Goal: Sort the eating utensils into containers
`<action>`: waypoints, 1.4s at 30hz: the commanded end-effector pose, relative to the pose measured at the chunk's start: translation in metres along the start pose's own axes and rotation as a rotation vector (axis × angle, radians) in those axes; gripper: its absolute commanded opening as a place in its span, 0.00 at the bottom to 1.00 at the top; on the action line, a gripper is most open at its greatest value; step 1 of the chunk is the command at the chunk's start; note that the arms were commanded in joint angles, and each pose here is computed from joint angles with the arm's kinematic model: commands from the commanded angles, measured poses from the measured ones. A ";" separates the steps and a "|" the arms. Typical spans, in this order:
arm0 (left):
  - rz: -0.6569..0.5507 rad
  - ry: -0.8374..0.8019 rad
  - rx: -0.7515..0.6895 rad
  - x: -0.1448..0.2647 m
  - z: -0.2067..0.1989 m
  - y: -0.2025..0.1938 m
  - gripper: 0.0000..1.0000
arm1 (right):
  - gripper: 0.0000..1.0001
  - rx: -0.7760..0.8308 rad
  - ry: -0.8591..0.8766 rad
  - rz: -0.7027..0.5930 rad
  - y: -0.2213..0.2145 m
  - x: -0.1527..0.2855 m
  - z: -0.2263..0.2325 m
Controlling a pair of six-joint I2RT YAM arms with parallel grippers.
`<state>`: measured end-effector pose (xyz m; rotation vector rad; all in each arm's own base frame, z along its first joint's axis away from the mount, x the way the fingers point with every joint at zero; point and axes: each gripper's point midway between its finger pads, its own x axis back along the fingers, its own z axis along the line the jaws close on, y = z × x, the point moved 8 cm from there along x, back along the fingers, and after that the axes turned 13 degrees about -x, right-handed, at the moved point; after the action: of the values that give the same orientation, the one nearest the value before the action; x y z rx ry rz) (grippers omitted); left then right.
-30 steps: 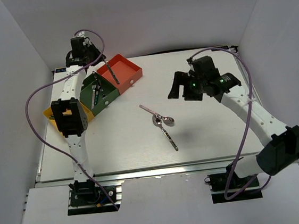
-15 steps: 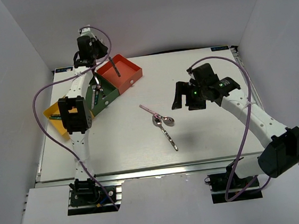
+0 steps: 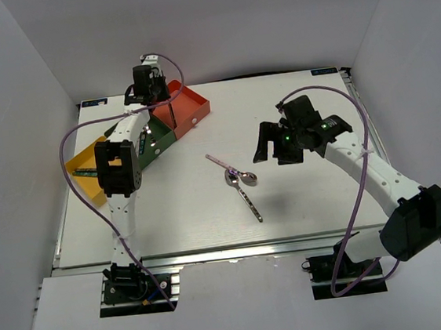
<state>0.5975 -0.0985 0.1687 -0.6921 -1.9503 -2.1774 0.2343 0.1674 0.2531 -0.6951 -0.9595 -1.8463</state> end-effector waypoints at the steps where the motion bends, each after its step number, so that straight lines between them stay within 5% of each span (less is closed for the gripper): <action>1: -0.099 0.018 -0.020 0.010 0.004 0.033 0.25 | 0.89 -0.004 0.011 -0.039 0.003 0.003 0.001; 5: -0.112 0.026 -0.020 0.011 -0.002 0.039 0.50 | 0.89 -0.004 0.009 -0.037 0.003 0.002 0.002; 6: -0.107 0.032 -0.021 0.013 -0.004 0.039 0.61 | 0.89 -0.002 0.011 -0.039 0.004 0.002 0.002; 8: -0.109 0.037 -0.023 0.018 -0.006 0.045 0.98 | 0.89 0.003 0.013 -0.041 0.005 0.001 0.003; 15: -0.222 0.033 0.015 0.086 -0.038 0.116 0.98 | 0.89 0.150 -0.027 -0.020 0.017 -0.038 -0.001; 19: -0.239 0.084 0.247 0.162 -0.040 0.140 0.98 | 0.89 0.301 -0.248 -0.012 0.013 -0.070 0.008; 26: 0.045 0.202 0.360 0.242 -0.037 0.063 0.98 | 0.80 0.423 -0.236 0.070 -0.047 -0.094 0.021; 30: 0.161 0.327 0.428 0.286 -0.028 0.027 0.98 | 0.55 0.402 -0.252 0.121 -0.066 -0.113 0.006; 42: 0.257 0.254 0.524 0.325 -0.033 -0.016 0.98 | 0.42 0.444 -0.312 0.217 -0.110 -0.147 -0.029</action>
<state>0.3113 -0.0595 0.2816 -0.4618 -1.9765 -1.4595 0.1932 0.2367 0.0933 -0.8055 -1.3683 -1.2655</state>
